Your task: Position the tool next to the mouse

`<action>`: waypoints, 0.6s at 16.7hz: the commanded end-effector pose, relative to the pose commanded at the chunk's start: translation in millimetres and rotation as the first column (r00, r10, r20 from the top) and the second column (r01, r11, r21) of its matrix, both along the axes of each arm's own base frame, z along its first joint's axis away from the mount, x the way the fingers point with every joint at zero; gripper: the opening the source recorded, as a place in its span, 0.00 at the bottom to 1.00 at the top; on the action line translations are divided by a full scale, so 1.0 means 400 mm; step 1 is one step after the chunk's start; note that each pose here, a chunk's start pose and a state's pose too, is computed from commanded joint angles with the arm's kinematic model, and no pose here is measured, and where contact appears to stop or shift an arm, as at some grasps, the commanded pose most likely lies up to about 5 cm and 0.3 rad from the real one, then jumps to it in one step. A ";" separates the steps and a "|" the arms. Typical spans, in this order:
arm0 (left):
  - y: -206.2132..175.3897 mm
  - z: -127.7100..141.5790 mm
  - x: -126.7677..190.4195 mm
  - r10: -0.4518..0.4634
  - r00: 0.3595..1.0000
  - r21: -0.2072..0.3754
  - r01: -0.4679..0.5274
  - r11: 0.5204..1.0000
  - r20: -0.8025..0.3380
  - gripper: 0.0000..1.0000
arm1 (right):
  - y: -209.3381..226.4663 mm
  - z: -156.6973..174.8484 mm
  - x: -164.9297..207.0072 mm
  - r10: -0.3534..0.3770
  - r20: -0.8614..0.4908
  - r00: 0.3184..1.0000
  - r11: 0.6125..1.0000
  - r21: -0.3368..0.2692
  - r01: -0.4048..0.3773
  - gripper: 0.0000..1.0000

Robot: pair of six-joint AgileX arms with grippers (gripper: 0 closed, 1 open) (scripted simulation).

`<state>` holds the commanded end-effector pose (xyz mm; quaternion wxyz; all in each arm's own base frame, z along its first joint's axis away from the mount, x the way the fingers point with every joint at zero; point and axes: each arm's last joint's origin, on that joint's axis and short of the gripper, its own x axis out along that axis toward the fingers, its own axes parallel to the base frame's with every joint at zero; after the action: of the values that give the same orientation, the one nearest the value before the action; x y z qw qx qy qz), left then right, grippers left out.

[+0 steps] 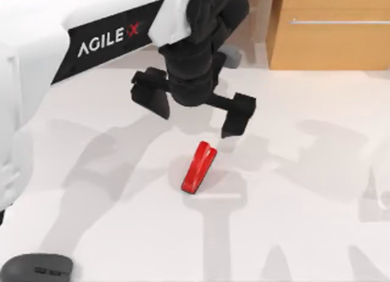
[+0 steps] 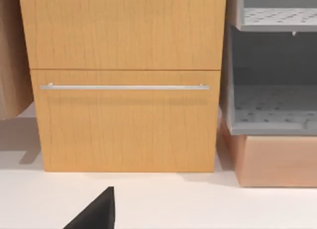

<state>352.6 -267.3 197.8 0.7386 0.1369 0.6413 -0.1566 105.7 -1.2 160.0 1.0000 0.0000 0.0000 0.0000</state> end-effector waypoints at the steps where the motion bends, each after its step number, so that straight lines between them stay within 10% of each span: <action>1: -0.012 -0.030 0.000 0.002 0.999 0.022 -0.001 1.000 -0.049 1.00 | 0.000 0.000 0.000 0.000 0.000 1.000 1.000 0.000 0.000 1.00; 10: -0.025 -0.080 -0.002 0.012 0.992 0.060 -0.004 0.998 -0.128 1.00 | 0.000 0.000 0.000 0.000 0.000 1.000 1.000 0.000 0.000 1.00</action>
<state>351.8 -277.1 165.8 0.6920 0.1457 0.6924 -0.1429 105.7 -1.2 160.0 1.0000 0.0000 0.0000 0.0000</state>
